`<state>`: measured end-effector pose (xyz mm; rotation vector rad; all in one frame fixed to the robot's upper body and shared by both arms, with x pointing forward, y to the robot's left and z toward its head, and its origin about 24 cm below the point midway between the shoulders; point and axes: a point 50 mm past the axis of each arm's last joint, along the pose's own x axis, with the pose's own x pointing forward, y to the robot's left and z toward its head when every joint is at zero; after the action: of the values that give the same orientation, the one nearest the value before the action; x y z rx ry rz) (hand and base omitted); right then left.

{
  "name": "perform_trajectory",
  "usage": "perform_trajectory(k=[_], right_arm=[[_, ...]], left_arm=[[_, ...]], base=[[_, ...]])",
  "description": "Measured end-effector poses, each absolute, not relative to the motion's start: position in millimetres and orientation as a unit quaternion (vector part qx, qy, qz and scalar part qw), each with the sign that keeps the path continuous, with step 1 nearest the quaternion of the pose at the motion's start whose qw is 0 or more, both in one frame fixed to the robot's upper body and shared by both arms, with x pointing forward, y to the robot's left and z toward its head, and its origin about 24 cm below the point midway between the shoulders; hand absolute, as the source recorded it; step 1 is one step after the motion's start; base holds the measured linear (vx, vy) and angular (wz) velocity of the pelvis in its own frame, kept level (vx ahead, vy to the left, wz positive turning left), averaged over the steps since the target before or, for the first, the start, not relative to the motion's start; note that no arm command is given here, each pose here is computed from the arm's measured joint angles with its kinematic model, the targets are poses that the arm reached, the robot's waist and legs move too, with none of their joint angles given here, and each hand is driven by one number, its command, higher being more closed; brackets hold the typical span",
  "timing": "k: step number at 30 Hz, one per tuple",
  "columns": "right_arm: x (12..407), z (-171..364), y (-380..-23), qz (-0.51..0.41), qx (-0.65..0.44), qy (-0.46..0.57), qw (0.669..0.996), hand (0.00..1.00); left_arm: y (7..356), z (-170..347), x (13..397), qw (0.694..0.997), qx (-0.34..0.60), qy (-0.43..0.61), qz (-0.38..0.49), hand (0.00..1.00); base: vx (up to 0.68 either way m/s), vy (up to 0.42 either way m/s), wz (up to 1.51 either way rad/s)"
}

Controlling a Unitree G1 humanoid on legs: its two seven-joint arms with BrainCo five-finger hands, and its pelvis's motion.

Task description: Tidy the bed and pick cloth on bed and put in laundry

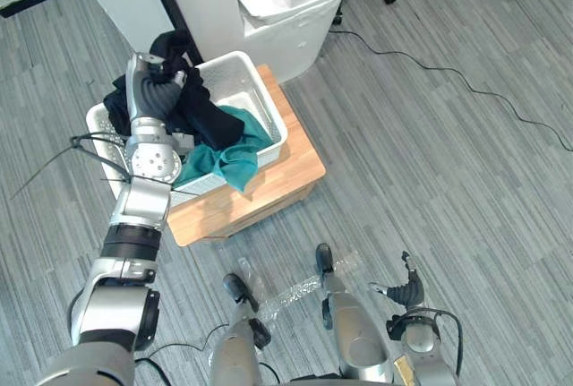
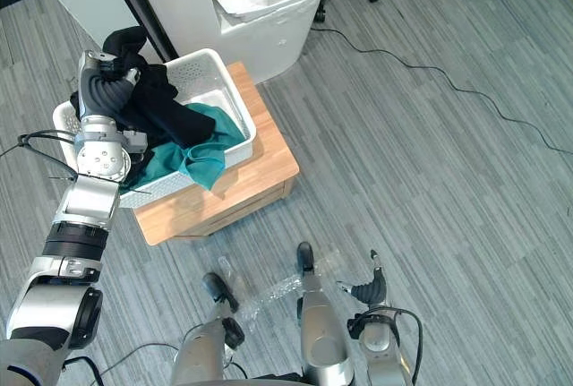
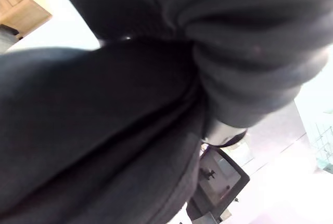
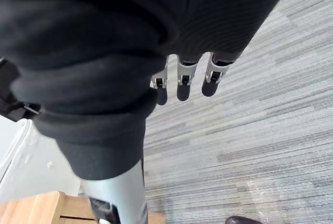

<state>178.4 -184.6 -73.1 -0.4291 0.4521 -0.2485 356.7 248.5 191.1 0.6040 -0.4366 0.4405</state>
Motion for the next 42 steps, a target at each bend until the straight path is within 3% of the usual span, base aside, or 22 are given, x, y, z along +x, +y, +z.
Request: perform_trajectory(k=[13,23,28,32,35,42], right_arm=[[184,-72,-181,-0.114,-0.209,0.216,0.947,0.0],[182,-73,-188,-0.117,-0.215,0.222,0.944,0.0],[173,-81,-198,-0.131,-0.218,0.249,0.935,0.0],[164,-93,-199,-0.119,-0.217,0.283,0.927,0.0],[155,-102,-206,-0.121,-0.21,0.313,0.918,0.0],[144,-118,-208,-0.099,-0.2,0.363,0.905,0.0]], left_arm=[[255,222,362,0.918,0.232,-0.237,0.217,0.0],[250,247,327,0.9,0.184,-0.347,0.186,0.0],[256,207,309,0.923,0.134,-0.314,0.177,0.0],[262,121,276,0.965,0.046,-0.192,0.172,0.0],[251,53,240,0.98,-0.021,-0.079,0.182,0.0],[233,-51,170,0.964,-0.086,0.153,0.201,0.0]], base=[[0.0,-0.008,0.06],[-0.01,-0.004,0.05],[0.0,-0.018,0.12],[0.04,-0.015,0.13],[0.08,-0.007,0.16],[0.09,-0.006,0.12]])
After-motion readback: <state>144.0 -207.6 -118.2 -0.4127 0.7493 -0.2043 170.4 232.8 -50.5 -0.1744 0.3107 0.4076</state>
